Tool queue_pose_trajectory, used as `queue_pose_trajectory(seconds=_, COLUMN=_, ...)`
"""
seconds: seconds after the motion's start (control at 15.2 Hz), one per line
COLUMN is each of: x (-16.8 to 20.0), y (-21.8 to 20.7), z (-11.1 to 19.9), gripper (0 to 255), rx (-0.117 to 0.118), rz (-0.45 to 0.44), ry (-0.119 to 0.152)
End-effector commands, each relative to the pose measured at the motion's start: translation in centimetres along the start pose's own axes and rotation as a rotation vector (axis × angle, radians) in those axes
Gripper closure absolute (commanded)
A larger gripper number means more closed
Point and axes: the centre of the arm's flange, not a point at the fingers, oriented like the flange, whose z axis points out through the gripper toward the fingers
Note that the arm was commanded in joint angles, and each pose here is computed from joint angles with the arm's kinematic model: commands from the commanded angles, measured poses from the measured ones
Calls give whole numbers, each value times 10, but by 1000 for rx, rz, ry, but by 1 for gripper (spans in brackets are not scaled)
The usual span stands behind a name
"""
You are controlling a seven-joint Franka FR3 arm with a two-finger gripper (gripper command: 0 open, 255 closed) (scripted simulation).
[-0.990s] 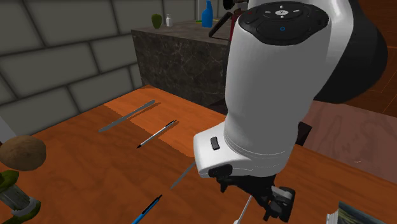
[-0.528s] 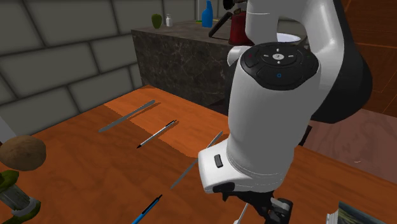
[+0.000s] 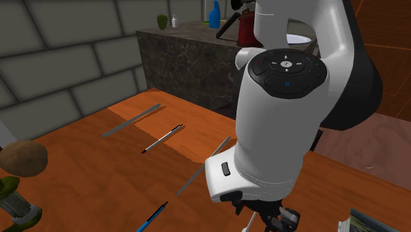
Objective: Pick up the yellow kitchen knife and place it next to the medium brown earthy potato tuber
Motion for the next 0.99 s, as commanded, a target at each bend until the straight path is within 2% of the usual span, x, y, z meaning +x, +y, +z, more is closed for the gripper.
queue_pose_trajectory(seconds=0.0, x=0, y=0, z=0, gripper=255, rx=0, rz=0, ry=0)
queue_pose_trajectory(seconds=0.53, x=0, y=0, z=0, gripper=255, rx=0, rz=0, ry=0)
queue_pose_trajectory(seconds=0.92, x=-3, y=-1, z=-31, gripper=255, rx=0, rz=0, ry=0)
